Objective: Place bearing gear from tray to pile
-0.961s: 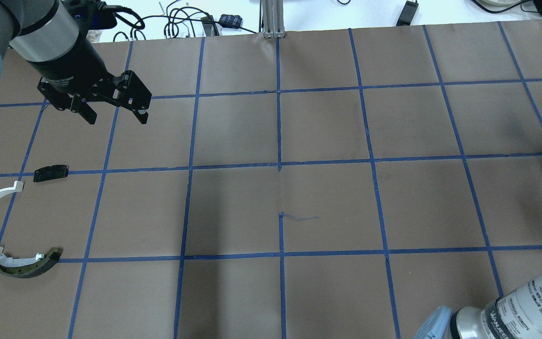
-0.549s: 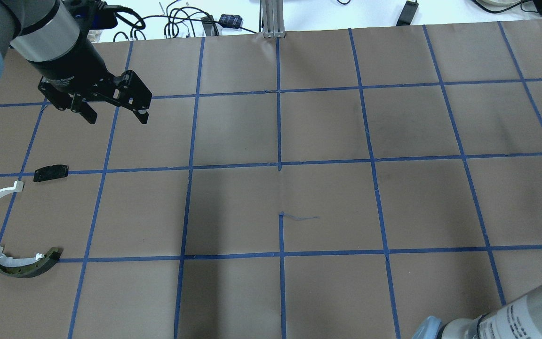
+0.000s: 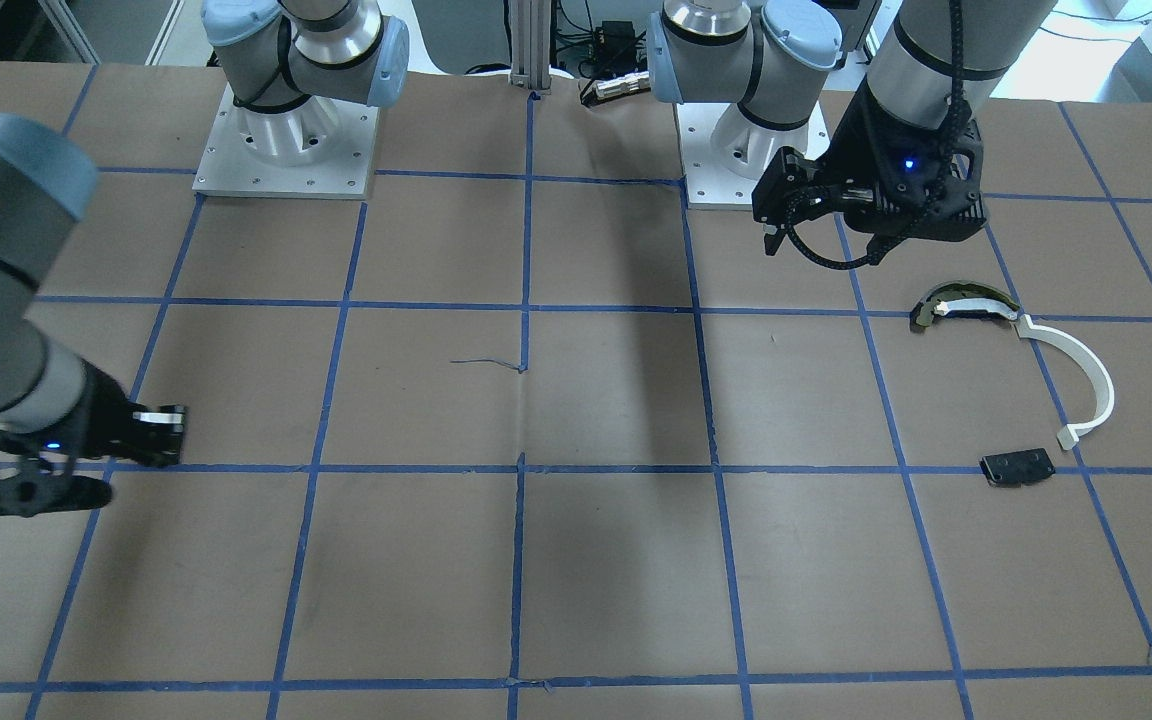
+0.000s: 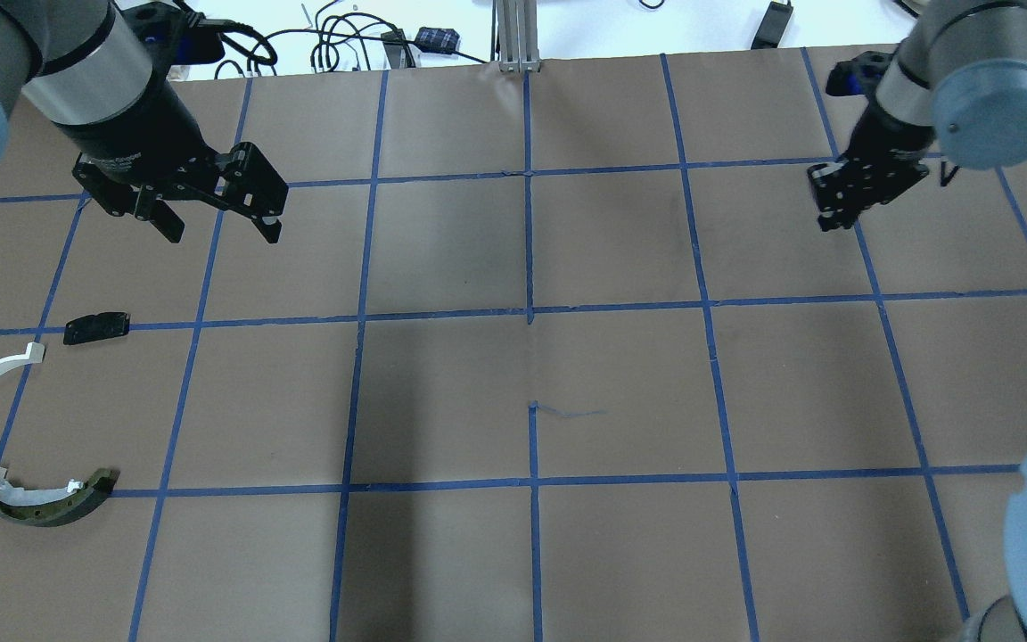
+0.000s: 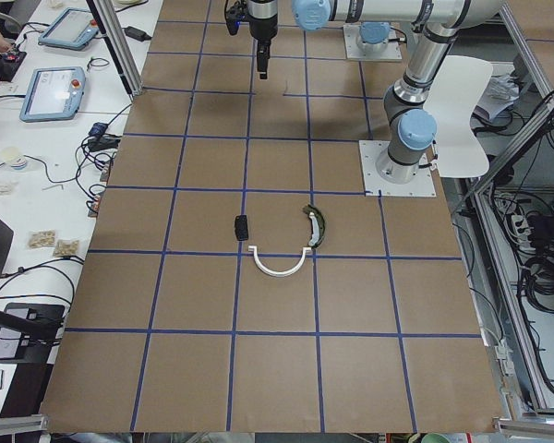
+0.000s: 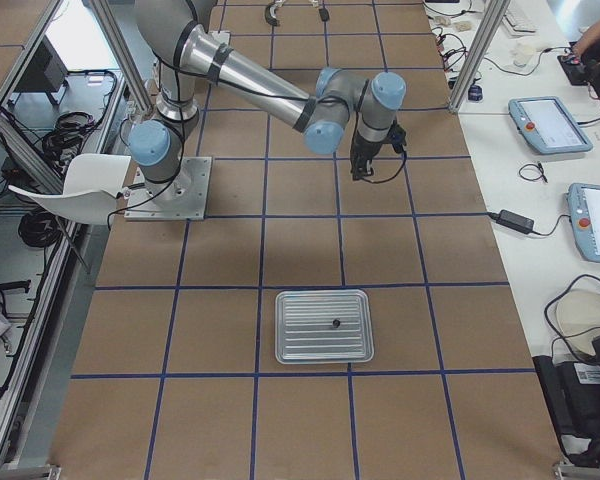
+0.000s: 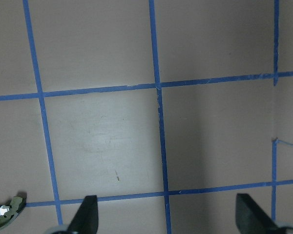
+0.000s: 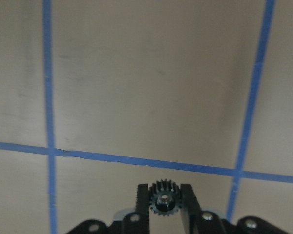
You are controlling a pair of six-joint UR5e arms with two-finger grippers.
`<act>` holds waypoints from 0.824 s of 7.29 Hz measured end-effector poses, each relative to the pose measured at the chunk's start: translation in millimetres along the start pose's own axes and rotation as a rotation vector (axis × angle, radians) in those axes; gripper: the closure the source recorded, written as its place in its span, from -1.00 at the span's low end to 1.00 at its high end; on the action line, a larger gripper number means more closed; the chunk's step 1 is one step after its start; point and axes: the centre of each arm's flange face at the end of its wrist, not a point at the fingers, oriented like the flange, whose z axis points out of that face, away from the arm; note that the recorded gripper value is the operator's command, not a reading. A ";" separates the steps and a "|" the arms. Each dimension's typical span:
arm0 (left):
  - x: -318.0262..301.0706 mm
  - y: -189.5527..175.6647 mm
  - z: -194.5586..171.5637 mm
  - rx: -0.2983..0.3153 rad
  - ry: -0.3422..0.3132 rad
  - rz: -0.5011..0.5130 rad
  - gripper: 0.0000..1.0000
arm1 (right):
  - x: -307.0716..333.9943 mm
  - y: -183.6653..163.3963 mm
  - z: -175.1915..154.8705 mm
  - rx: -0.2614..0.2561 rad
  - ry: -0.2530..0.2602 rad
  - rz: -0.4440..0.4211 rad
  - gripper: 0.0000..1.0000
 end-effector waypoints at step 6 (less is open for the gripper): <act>-1.5 1.1 10.1 -0.013 0.006 -0.005 -1.00 | -299.4 91.5 117.3 -0.021 -0.053 0.139 0.72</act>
